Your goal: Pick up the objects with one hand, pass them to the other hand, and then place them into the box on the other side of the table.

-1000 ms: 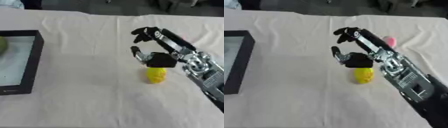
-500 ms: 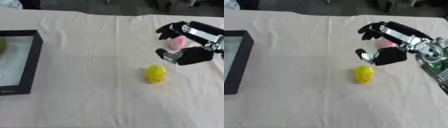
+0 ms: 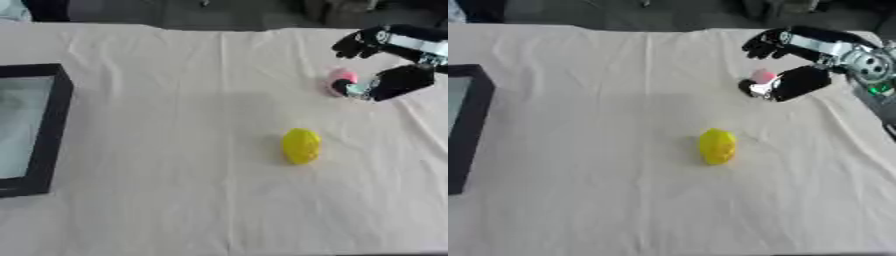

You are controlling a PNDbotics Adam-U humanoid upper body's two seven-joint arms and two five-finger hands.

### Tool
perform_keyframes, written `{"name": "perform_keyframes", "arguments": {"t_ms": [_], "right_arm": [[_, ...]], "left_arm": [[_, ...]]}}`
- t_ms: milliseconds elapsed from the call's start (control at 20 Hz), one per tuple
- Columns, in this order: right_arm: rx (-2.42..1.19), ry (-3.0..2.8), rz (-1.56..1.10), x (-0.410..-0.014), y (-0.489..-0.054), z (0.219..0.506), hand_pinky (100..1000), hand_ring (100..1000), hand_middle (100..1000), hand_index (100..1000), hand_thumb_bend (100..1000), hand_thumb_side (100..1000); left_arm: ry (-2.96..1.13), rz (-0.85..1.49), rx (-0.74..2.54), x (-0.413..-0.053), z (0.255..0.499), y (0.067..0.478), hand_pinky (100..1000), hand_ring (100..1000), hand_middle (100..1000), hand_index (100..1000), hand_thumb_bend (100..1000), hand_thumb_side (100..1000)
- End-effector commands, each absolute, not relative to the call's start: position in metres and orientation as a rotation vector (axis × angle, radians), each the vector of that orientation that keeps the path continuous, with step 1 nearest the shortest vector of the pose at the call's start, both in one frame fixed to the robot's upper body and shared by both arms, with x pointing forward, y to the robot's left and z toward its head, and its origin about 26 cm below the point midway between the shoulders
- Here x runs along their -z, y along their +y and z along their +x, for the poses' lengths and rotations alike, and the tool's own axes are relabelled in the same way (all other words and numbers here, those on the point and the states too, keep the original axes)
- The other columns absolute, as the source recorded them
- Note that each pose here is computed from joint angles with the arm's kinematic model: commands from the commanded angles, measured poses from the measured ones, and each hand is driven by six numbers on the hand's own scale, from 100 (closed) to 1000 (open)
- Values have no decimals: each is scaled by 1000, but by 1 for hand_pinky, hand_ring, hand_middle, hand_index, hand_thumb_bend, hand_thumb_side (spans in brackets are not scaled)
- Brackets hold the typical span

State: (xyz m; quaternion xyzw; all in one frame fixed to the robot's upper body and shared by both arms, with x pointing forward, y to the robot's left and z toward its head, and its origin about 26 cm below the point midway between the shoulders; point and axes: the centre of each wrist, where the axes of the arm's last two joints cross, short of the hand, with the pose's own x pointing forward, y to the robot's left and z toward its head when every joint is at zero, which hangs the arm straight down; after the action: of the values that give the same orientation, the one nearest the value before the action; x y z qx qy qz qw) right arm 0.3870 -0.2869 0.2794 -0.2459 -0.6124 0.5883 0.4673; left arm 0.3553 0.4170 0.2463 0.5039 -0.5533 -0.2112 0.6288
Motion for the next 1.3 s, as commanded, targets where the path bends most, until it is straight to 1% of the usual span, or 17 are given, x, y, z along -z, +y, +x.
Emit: {"name": "perform_keyframes", "arguments": {"t_ms": [50,150,400,800,1050,1300], "right_arm": [[-1435,-1455,-668,-286,-307,403,896,876,816,892,356,317],[-1429,-1418,-686,-282,-315,413,901,882,828,894,387,296],[-1402,-1327,-757,-269,-331,436,904,886,841,897,415,289],[-1286,-1304,-826,-252,-343,457,897,871,823,892,404,282],[-1236,-1315,-834,-245,-342,464,895,864,811,889,373,286],[-1186,-1302,-865,-240,-344,468,893,858,806,885,364,272]], "left_arm": [[-1305,1182,485,-261,352,416,727,738,717,807,242,573],[-1322,1174,486,-262,352,414,723,735,714,806,235,577],[-1366,1147,492,-264,351,408,718,730,710,803,236,582],[-1463,1086,497,-267,350,397,712,724,703,798,209,592],[-1477,1073,490,-267,350,395,712,723,702,795,204,596],[-1489,1065,490,-269,350,391,711,722,701,794,203,599]]}}
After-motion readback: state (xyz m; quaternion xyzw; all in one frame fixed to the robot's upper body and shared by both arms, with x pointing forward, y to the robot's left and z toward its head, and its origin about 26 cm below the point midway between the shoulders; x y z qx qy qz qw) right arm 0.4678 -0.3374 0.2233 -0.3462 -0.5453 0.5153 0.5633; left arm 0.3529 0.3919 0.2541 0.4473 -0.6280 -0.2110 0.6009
